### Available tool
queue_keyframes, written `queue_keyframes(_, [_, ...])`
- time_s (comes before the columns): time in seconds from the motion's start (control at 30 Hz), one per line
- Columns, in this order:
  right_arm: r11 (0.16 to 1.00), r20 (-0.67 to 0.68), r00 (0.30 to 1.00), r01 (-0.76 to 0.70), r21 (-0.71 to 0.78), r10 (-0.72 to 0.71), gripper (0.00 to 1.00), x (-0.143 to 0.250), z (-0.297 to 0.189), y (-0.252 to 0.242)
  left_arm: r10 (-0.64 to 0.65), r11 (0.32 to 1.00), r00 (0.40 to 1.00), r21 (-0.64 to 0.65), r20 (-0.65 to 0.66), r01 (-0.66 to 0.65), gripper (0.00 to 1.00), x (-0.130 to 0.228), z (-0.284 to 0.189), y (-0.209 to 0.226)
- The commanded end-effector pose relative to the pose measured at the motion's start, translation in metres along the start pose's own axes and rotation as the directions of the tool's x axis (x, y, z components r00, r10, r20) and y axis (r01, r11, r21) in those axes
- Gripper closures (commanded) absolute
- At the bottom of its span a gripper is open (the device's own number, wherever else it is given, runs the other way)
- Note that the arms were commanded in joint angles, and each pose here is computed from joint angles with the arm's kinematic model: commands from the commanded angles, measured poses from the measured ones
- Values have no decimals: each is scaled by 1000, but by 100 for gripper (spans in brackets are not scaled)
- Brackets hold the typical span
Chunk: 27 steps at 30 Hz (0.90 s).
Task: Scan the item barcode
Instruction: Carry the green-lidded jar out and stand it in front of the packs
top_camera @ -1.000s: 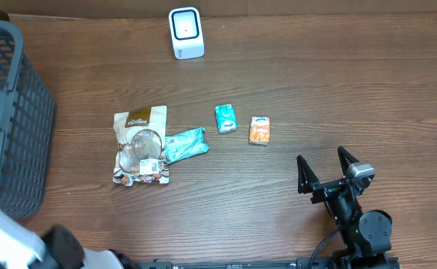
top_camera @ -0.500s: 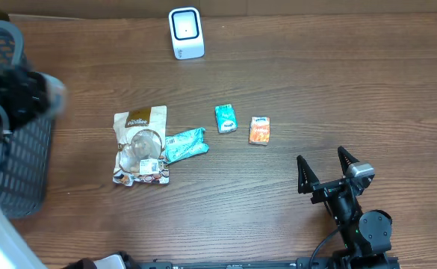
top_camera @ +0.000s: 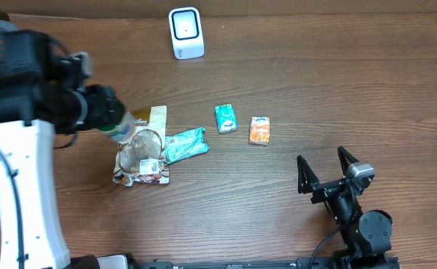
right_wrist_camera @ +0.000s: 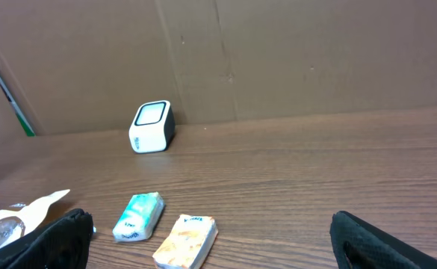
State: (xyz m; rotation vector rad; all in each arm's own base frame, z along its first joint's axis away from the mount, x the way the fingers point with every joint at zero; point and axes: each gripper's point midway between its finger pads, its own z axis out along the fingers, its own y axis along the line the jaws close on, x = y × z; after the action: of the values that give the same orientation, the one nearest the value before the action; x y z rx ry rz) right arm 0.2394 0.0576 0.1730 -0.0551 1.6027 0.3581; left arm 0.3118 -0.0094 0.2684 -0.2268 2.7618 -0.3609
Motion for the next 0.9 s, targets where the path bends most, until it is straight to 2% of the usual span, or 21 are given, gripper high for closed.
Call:
queue_keyframes(0.0, [1000,4,1000,-4,3,4,0,2,0,-1,69,995,997,72,-43,-66,48,10,25,-24])
queue_keyframes(0.23, [1000,4,1000,-4,3,4,0,2,0,-1,190,974,981,130,-28,-185,48,19,78,-69])
queue_keyframes(0.5, [1000,4,1000,-4,3,4,0,2,0,-1,344,918,938,197,32,-344,48,31,107,-122])
queue_keyframes(0.87, [1000,4,1000,-4,3,4,0,2,0,-1,483,864,872,117,81,-489,47,65,141,-164])
